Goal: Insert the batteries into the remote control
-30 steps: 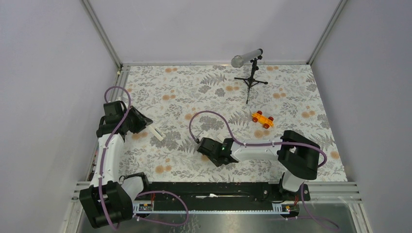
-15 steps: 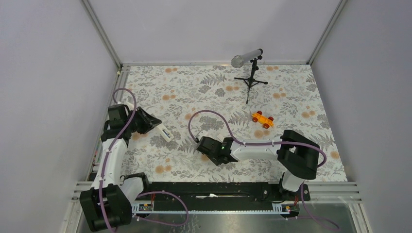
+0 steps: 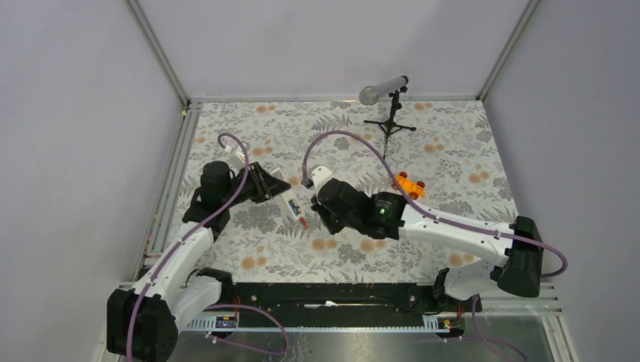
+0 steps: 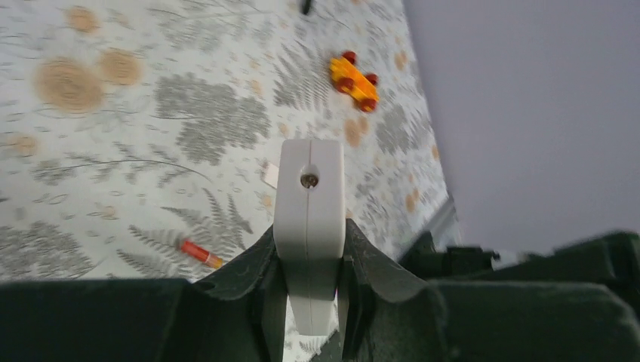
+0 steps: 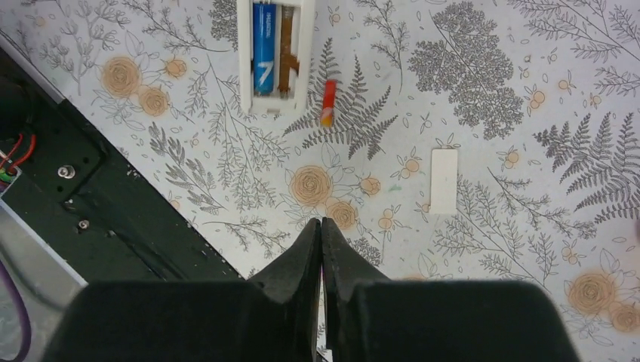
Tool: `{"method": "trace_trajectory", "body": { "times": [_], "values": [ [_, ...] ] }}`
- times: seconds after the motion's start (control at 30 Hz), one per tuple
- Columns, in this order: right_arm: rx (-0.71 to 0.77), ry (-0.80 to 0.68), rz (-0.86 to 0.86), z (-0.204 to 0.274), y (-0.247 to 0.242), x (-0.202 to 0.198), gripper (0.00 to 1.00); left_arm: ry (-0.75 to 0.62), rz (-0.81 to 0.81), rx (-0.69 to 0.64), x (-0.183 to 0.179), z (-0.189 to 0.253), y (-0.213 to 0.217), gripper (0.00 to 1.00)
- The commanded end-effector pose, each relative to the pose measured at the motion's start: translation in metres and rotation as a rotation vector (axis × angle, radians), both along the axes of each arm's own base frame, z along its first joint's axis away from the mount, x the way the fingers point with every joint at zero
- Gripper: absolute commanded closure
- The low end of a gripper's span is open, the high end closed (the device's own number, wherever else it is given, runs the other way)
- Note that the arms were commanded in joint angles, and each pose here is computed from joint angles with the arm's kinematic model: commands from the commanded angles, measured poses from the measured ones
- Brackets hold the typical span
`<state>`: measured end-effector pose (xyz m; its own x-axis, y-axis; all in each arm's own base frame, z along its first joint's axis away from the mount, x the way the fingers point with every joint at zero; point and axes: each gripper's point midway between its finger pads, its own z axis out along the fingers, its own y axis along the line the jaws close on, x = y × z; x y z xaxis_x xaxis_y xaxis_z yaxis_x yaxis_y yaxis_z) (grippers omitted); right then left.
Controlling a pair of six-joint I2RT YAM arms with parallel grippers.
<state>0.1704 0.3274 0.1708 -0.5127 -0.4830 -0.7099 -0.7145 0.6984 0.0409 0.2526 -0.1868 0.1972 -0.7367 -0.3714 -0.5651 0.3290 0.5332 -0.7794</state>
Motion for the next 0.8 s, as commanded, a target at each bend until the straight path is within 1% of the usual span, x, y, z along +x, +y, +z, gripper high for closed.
{"method": "trace_trajectory", "body": {
  "times": [0.0,0.03,0.07,0.1,0.13,0.17,0.23,0.3,0.33,0.37,0.4,0.43,0.47,0.53,0.57,0.63,0.77],
  "values": [
    [-0.137,0.041,-0.038,-0.034,-0.019,0.002,0.86,0.006,0.267,0.095,0.034,-0.012,0.032,1.0],
    [-0.135,0.039,-0.067,-0.037,-0.017,0.006,0.75,0.025,0.371,0.153,0.041,-0.016,0.05,1.0],
    [-0.114,0.028,-0.106,-0.038,-0.014,0.011,0.66,0.052,0.475,0.206,0.045,-0.021,0.068,1.0],
    [-0.079,0.012,-0.154,-0.038,-0.011,0.019,0.56,0.075,0.579,0.251,0.047,-0.024,0.087,1.0],
    [-0.039,0.015,-0.185,-0.038,-0.005,0.026,0.48,0.099,0.674,0.289,0.046,-0.026,0.105,1.0],
    [0.007,0.042,-0.187,-0.037,0.004,0.033,0.45,0.104,0.737,0.304,0.045,-0.023,0.117,1.0],
    [0.093,0.099,-0.187,-0.03,0.027,0.055,0.45,0.089,0.784,0.311,0.044,-0.015,0.13,1.0],
    [0.096,0.117,-0.169,-0.028,0.043,0.08,0.43,0.082,0.831,0.329,0.043,-0.007,0.142,1.0],
    [0.051,0.102,-0.126,-0.04,0.052,0.089,0.4,0.085,0.848,0.341,0.042,-0.005,0.148,1.0],
    [0.038,0.055,-0.091,-0.035,0.061,0.099,0.33,0.088,0.856,0.35,0.042,-0.005,0.151,1.0],
    [-0.021,0.031,-0.08,-0.052,0.067,0.112,0.25,0.096,0.858,0.359,0.042,-0.006,0.153,1.0],
    [-0.073,0.015,-0.061,-0.065,0.07,0.12,0.2,0.104,0.856,0.363,0.041,-0.007,0.155,1.0],
    [-0.131,0.003,-0.046,-0.072,0.071,0.128,0.18,0.114,0.853,0.368,0.04,-0.009,0.156,1.0],
    [-0.215,0.008,-0.026,-0.086,0.073,0.136,0.16,0.119,0.846,0.371,0.038,-0.009,0.157,1.0],
    [-0.234,0.012,-0.02,-0.091,0.073,0.137,0.18,0.114,0.845,0.372,0.037,-0.009,0.158,1.0],
    [-0.233,0.021,-0.015,-0.092,0.074,0.135,0.31,0.106,0.85,0.376,0.037,-0.007,0.161,1.0],
    [-0.227,0.079,0.037,-0.103,0.077,0.123,0.47,0.098,0.843,0.372,0.037,-0.006,0.163,1.0]
  ]
}}
